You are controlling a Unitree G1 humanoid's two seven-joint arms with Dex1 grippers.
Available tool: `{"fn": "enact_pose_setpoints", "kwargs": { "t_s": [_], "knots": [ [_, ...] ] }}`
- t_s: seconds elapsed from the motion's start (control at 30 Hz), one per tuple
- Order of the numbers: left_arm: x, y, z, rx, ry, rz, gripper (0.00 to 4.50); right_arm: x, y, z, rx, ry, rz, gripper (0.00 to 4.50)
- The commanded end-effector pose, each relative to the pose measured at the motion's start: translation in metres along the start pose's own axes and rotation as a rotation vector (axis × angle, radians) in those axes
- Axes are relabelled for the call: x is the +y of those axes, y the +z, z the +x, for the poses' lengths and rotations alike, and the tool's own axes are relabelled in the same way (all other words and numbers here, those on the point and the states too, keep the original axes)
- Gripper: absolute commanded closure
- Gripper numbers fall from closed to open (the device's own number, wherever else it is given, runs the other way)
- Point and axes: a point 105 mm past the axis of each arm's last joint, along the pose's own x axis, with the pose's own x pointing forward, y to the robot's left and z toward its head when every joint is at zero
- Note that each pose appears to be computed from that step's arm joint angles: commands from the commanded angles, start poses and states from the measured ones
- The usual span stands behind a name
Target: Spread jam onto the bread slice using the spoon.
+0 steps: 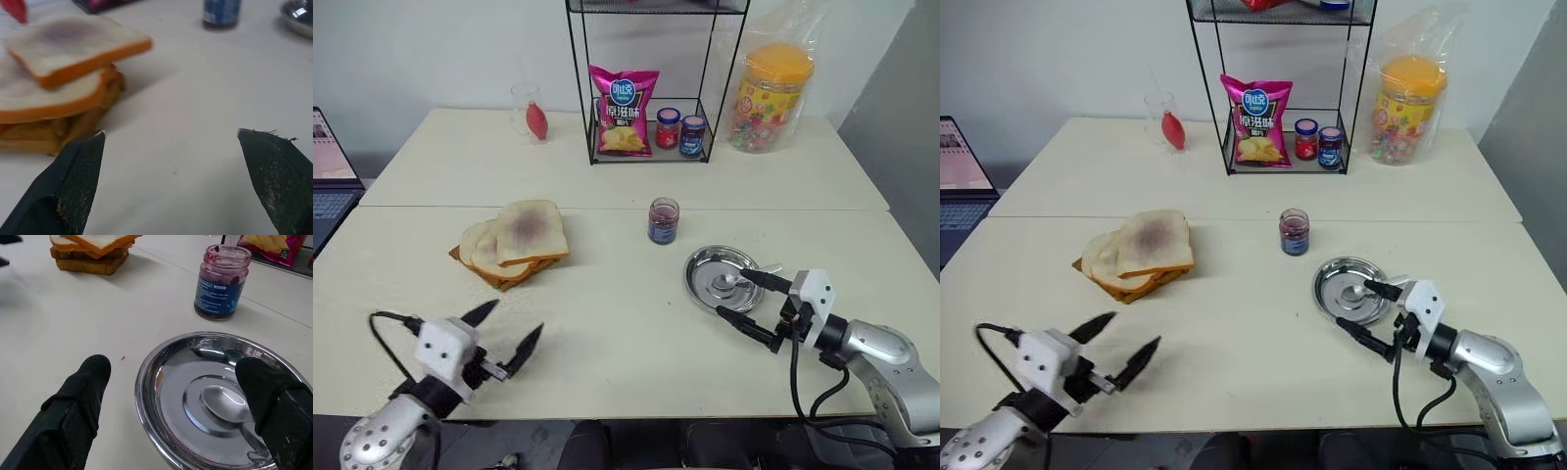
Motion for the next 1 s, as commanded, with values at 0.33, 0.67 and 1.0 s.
{"fn": "enact_pose_setpoints", "kwargs": {
  "t_s": [0.33,0.67,1.0],
  "knots": [
    [0.067,0.056,0.003,-0.098,0.13,-0.051,0.0,-0.001,0.035,0.011,-0.093,0.057,-0.083,0.06],
    [0.045,0.052,0.051,-0.046,0.144,-0.341,0.0,0.007,0.076,0.03,-0.123,0.133,-0.104,0.06],
    [0.056,0.033,0.072,0.078,0.262,-0.473,0.0,0.007,0.072,0.032,-0.112,0.141,-0.095,0.06]
  ]
}}
